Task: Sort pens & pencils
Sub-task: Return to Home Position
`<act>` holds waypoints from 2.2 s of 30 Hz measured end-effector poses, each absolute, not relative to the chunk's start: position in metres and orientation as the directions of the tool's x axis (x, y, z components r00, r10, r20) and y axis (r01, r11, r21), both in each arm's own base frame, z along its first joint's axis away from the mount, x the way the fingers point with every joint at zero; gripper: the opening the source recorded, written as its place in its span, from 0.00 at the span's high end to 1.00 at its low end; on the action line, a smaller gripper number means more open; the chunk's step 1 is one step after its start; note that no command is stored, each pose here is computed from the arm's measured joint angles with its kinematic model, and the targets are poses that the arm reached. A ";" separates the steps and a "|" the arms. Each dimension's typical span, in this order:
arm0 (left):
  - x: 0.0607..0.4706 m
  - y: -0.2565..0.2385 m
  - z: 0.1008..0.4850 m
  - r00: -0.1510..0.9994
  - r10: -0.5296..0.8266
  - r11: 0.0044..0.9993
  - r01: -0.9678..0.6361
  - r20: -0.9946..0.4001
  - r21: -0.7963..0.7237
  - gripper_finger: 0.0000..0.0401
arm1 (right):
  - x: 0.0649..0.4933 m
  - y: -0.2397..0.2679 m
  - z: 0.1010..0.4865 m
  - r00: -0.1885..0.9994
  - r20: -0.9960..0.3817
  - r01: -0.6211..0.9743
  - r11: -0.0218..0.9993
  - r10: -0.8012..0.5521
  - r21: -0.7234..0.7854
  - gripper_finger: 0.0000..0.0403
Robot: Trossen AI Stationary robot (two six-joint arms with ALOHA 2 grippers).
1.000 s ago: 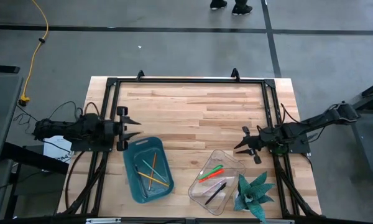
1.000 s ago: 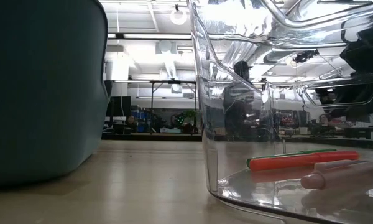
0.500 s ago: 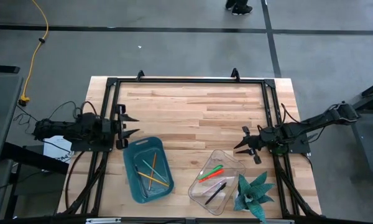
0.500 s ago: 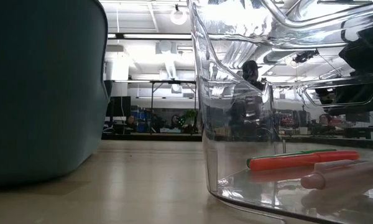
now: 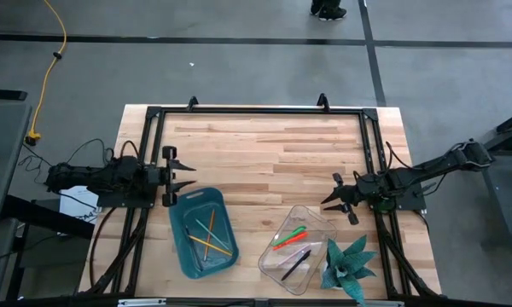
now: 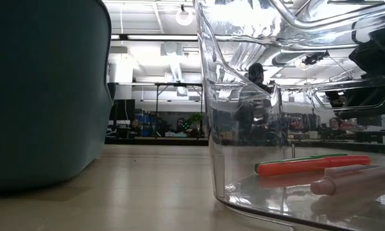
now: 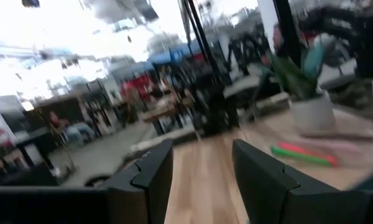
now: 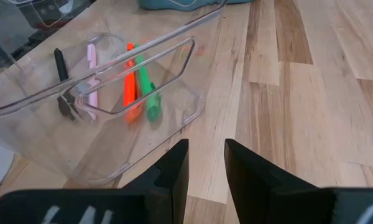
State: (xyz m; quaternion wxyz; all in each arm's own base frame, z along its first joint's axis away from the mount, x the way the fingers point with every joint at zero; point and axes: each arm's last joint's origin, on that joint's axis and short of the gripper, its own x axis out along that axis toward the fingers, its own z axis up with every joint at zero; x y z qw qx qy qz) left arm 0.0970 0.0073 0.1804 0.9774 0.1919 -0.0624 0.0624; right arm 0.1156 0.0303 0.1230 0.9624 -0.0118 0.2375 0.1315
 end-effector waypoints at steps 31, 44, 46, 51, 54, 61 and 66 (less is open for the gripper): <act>0.099 0.007 0.166 0.997 0.072 0.933 -0.065 -0.007 0.354 0.62 | 0.115 0.030 0.123 0.851 -0.464 -0.209 0.969 0.247 0.132 0.77; 0.099 0.007 0.166 0.997 0.072 0.933 -0.064 -0.008 0.354 0.62 | 0.115 0.030 0.123 0.850 -0.465 -0.210 0.969 0.247 0.130 0.77; 0.099 0.007 0.166 0.997 0.072 0.933 -0.065 -0.008 0.354 0.62 | 0.115 0.030 0.123 0.850 -0.465 -0.210 0.969 0.247 0.130 0.77; 0.099 0.007 0.166 0.997 0.072 0.933 -0.064 -0.007 0.354 0.62 | 0.115 0.030 0.123 0.850 -0.465 -0.210 0.969 0.247 0.130 0.77; 0.099 0.007 0.166 0.997 0.072 0.933 -0.065 -0.007 0.354 0.62 | 0.115 0.030 0.123 0.850 -0.465 -0.210 0.969 0.247 0.130 0.77; 0.099 0.007 0.166 0.997 0.072 0.935 -0.065 -0.007 0.349 0.62 | 0.116 0.030 0.123 0.850 -0.465 -0.210 0.969 0.247 0.129 0.77; 0.099 0.008 0.166 0.995 0.103 0.987 -0.102 -0.002 0.122 0.62 | 0.116 0.030 0.123 0.850 -0.465 -0.210 0.969 0.247 0.129 0.77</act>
